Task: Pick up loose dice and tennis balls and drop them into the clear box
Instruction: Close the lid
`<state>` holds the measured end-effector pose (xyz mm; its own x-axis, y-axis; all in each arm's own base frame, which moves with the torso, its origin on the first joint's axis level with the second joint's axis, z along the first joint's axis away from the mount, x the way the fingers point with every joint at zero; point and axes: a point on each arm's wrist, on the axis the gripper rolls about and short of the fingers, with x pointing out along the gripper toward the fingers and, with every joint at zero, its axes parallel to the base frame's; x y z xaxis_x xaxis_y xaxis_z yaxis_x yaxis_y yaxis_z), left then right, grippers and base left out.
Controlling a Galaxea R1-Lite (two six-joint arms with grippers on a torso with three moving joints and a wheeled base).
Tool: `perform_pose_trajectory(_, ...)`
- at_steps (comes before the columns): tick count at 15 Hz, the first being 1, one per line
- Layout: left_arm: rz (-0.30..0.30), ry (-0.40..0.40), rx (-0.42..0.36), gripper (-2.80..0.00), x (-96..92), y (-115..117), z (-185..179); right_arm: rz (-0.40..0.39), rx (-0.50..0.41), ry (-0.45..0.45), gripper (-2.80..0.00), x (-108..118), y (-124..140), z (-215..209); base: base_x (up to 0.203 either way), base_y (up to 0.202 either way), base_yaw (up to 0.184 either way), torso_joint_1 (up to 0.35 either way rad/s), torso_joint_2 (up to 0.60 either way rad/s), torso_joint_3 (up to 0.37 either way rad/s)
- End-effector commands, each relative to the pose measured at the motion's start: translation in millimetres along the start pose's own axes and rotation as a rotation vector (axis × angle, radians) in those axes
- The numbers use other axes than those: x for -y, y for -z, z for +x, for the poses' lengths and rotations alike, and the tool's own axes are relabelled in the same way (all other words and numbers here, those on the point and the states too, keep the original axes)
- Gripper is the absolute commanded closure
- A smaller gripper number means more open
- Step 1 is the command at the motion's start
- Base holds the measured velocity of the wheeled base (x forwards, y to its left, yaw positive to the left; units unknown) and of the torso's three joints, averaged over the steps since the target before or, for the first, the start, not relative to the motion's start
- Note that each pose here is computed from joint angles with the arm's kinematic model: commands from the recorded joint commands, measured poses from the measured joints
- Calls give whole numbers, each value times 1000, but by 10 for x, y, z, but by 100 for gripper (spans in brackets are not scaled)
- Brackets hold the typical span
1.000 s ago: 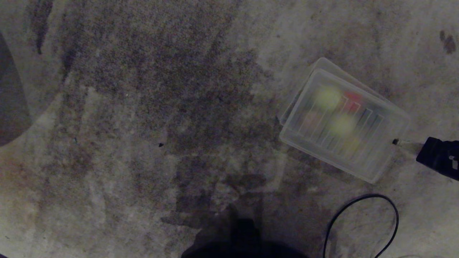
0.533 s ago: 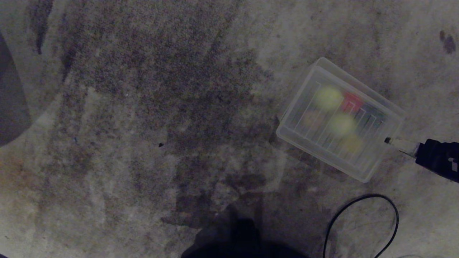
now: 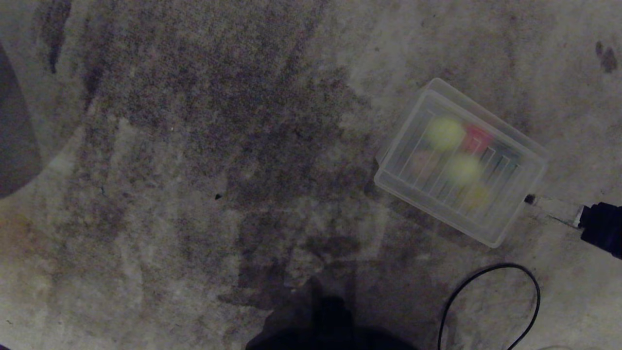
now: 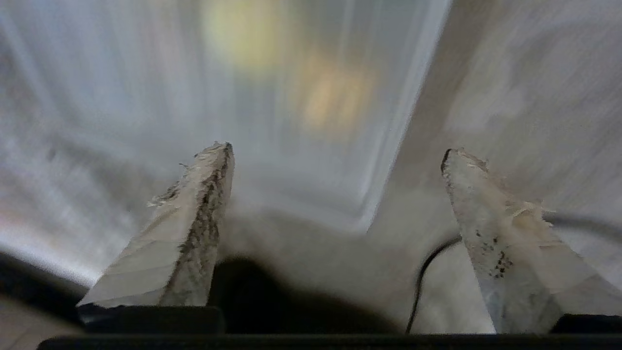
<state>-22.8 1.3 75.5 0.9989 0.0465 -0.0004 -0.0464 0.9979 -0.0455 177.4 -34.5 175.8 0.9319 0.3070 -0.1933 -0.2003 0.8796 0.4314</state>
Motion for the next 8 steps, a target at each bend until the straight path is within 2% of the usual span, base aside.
perform_pose_trajectory(1, 0, -1, -3, 0, 0, 4, 2, 39, -35, -23, 0, -123, 70, -126, 0, 0, 0, 0, 0, 0)
perform_pose_trajectory(4, 0, -1, -3, 0, 0, 4, 2, 135, -185, -28, 0, -195, 180, -98, 0, 0, 0, 0, 0, 0)
perform_pose_trajectory(8, 0, -1, -3, 0, 0, 4, 2, 198, -383, -46, 0, -323, 218, -7, 0, 0, 0, 0, 0, 0)
